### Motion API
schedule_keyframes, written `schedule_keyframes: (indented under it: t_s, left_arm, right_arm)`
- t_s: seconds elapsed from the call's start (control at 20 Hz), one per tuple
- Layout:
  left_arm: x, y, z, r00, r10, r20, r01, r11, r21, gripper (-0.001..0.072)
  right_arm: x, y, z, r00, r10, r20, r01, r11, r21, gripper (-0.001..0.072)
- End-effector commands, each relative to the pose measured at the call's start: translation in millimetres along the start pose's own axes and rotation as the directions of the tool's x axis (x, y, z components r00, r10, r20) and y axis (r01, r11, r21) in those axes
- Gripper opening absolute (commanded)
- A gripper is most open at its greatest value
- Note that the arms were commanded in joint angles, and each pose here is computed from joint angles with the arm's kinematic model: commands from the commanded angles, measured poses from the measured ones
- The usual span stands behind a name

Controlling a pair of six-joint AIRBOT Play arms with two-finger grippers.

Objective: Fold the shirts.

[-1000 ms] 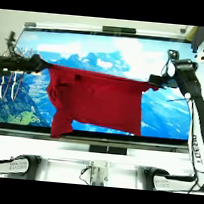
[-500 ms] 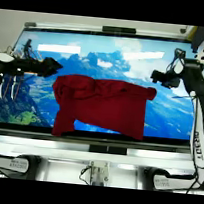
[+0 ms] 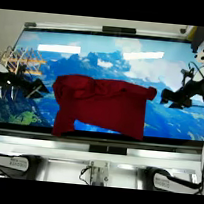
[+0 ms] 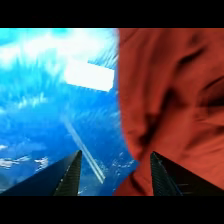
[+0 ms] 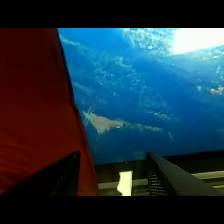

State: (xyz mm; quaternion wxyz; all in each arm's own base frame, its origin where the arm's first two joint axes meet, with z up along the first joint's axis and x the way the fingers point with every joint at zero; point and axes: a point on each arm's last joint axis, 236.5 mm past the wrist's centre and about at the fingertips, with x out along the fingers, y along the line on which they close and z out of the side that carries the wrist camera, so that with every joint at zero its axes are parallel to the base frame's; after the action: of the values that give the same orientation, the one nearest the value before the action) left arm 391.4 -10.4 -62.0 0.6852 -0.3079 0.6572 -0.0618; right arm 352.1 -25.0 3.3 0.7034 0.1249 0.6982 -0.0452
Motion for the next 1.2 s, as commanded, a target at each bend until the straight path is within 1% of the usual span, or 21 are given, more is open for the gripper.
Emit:
schedule_keyframes:
  t_s: [0.0, 0.1, 0.2, 0.25, 0.3, 0.35, 0.4, 0.45, 0.6, 0.75, 0.95, 1.0, 1.05, 1.1, 1.15]
  left_arm:
    - [45.8, 2.2, -12.0, 1.0, 0.0, 0.016, 0.001, 0.999, -0.049, 0.0499]
    - [59.1, -7.2, -7.6, 0.999, -0.005, 0.035, 0.007, 0.999, -0.037, 0.0458]
    - [69.3, -16.5, -1.8, 0.998, -0.023, 0.057, 0.025, 0.999, -0.043, 0.0453]
    - [73.0, -17.2, -1.7, 0.998, -0.022, 0.056, 0.025, 0.999, -0.043, 0.034]
    - [75.2, -16.0, -1.8, 0.998, -0.019, 0.054, 0.022, 0.999, -0.043, 0.0172]
    - [74.3, -14.1, -1.0, 0.998, -0.019, 0.055, 0.022, 0.999, -0.048, 0.0079]
    - [71.6, -12.6, -0.3, 0.998, -0.022, 0.054, 0.025, 0.998, -0.049, 0.0036]
    - [67.0, -11.6, 0.7, 0.998, -0.027, 0.053, 0.029, 0.999, -0.044, 0.0035]
    - [48.7, -11.7, -1.6, 0.998, -0.049, 0.026, 0.049, 0.999, 0.01, 0.0034]
    - [32.7, -16.6, -3.4, 0.998, -0.06, 0.036, 0.058, 0.997, 0.042, 0.0034]
    - [19.3, -25.0, -1.5, 0.995, -0.066, 0.069, 0.062, 0.996, 0.068, 0.0034]
    - [17.5, -26.3, -1.9, 0.995, -0.068, 0.07, 0.063, 0.995, 0.071, 0.0035]
    - [15.6, -27.8, -2.0, 0.995, -0.07, 0.074, 0.064, 0.995, 0.08, 0.0035]
    - [12.8, -29.9, -3.0, 0.995, -0.072, 0.074, 0.065, 0.993, 0.099, 0.0034]
    - [8.5, -33.2, -3.5, 0.994, -0.076, 0.076, 0.067, 0.991, 0.115, 0.0035]
  right_arm:
    - [11.9, 10.9, -22.9, 0.996, 0.065, -0.066, -0.064, 0.998, 0.006, 0.0523]
    - [11.8, 13.4, -21.5, 0.995, 0.076, -0.06, -0.076, 0.997, 0.008, 0.0523]
    - [11.7, 13.5, -22.9, 0.995, 0.076, -0.066, -0.075, 0.997, 0.008, 0.0525]
    - [11.7, 12.9, -24.6, 0.995, 0.074, -0.073, -0.074, 0.997, 0.008, 0.0589]
    - [14.6, 12.5, -28.1, 0.994, 0.074, -0.086, -0.073, 0.997, 0.01, 0.0665]
    - [22.1, 10.8, -36.3, 0.991, 0.071, -0.115, -0.07, 0.997, 0.013, 0.0665]
    - [32.7, 9.7, -48.2, 0.985, 0.073, -0.156, -0.071, 0.997, 0.019, 0.0665]
    - [46.9, 12.7, -64.4, 0.974, 0.095, -0.207, -0.092, 0.995, 0.023, 0.0664]
    - [82.2, 38.0, -105.8, 0.924, 0.231, -0.306, -0.224, 0.973, 0.06, 0.0664]
    - [105.6, 49.6, -119.6, 0.906, 0.3, -0.3, -0.27, 0.953, 0.137, 0.066]
    - [120.3, 57.3, -128.7, 0.893, 0.345, -0.289, -0.296, 0.934, 0.2, 0.0658]
    - [122.6, 62.4, -128.7, 0.889, 0.365, -0.278, -0.312, 0.925, 0.218, 0.0615]
    - [124.7, 67.8, -128.2, 0.889, 0.371, -0.269, -0.32, 0.923, 0.214, 0.0546]
    - [126.3, 73.6, -128.7, 0.892, 0.363, -0.268, -0.321, 0.928, 0.191, 0.0507]
    - [127.5, 82.7, -130.0, 0.893, 0.362, -0.267, -0.328, 0.93, 0.165, 0.0422]
